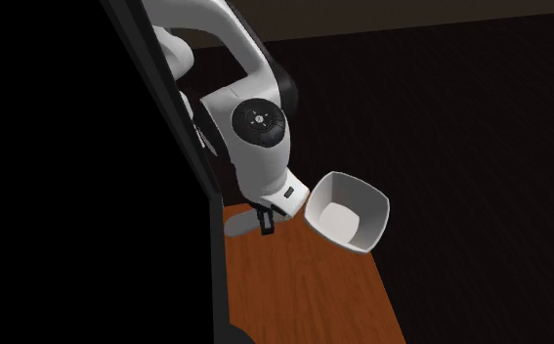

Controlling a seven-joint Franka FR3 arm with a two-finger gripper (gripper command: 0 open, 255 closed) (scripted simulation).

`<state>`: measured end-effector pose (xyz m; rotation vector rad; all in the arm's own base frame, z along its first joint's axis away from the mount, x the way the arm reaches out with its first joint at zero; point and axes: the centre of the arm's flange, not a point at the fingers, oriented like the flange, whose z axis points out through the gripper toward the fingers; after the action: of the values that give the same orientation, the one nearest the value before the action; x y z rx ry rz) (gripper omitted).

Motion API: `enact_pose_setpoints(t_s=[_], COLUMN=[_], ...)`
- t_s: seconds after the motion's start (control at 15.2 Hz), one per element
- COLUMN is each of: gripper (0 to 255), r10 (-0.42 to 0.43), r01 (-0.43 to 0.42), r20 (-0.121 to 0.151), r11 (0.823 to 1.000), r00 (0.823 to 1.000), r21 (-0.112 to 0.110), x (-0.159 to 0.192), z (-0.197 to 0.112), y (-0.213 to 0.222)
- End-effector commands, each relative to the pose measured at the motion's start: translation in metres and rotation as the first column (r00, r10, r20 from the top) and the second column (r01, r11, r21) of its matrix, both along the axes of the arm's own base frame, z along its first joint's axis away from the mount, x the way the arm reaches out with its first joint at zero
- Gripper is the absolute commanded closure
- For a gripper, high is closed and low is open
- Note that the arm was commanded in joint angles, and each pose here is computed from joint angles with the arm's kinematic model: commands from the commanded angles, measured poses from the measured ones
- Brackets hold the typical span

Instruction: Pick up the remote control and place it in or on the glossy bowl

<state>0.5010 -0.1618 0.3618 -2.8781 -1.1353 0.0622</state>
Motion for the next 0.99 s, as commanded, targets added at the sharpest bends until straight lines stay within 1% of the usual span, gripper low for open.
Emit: enact_pose_setpoints(t_s=[0.0, 0.92], gripper=[255, 255], r10=[-0.033, -0.033], r01=[0.033, 0.033], r20=[0.049, 0.049], r11=[0.999, 0.999], r00=[0.998, 0.998], r21=[-0.007, -0.007], x=[0.013, 0.137], z=[0.025, 0.029], y=[-0.008, 0.129])
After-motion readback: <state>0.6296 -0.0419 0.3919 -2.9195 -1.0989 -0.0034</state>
